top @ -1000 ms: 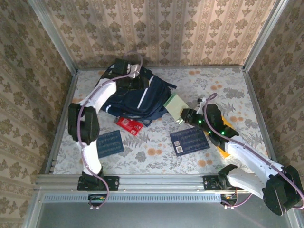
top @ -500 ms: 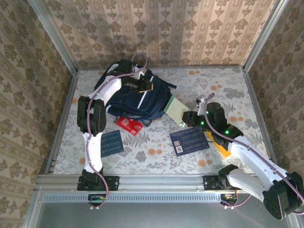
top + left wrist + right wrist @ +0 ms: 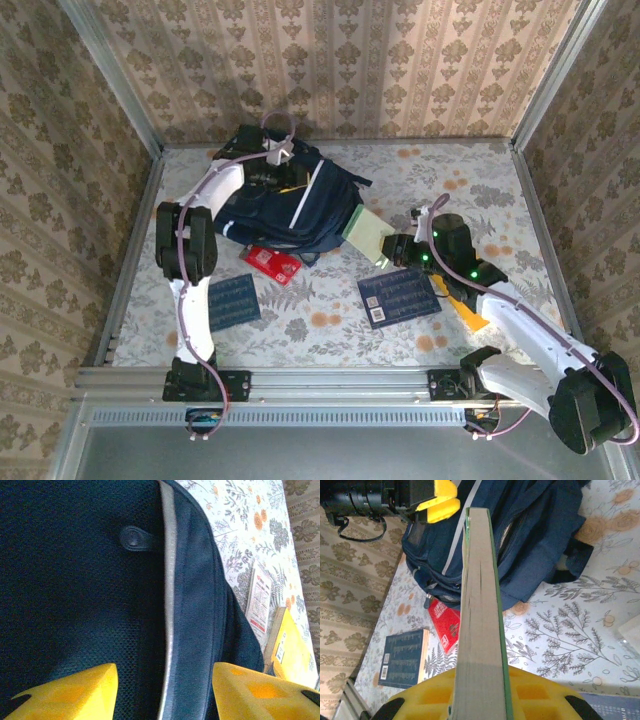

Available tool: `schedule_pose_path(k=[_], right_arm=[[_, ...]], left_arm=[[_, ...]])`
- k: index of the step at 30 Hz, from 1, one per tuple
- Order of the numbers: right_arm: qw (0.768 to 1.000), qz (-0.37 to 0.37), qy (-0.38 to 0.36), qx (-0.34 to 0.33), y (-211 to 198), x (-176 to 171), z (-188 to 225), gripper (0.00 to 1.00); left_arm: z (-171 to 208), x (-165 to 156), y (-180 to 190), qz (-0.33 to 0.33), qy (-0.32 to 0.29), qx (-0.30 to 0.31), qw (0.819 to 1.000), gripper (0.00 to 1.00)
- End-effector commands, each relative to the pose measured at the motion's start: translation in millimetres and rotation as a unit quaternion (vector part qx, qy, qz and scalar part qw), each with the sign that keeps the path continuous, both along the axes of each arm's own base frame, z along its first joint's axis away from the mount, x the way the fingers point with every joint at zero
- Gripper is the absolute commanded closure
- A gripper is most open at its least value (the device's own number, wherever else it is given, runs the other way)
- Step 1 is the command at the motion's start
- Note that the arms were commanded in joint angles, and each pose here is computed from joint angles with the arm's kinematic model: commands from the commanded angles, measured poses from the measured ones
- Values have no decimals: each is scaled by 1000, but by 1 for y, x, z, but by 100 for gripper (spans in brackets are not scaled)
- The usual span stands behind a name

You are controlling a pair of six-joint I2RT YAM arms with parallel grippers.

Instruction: Pack the student bag

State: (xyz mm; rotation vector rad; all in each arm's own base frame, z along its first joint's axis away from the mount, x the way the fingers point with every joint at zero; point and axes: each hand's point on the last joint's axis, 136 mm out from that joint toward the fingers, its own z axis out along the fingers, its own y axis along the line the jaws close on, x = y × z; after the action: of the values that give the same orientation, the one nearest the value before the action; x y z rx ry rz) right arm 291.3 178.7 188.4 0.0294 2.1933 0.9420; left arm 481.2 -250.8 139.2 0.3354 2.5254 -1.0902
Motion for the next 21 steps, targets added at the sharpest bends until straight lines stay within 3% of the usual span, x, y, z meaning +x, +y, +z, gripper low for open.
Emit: schedule_pose_path(k=[1,15,21], right_arm=[[999,14,-22,29,7,3,13,100],[999,11,3,33,9,3,-5,100],[999,9,6,31,8,2,-8,100]], left_arm=[[7,-3,-11,-16,3,-14,1000,46],[-6,-24,-46,-54,21,-42,997,52],[-18,-24,-39,-47,23,-15,999,53]])
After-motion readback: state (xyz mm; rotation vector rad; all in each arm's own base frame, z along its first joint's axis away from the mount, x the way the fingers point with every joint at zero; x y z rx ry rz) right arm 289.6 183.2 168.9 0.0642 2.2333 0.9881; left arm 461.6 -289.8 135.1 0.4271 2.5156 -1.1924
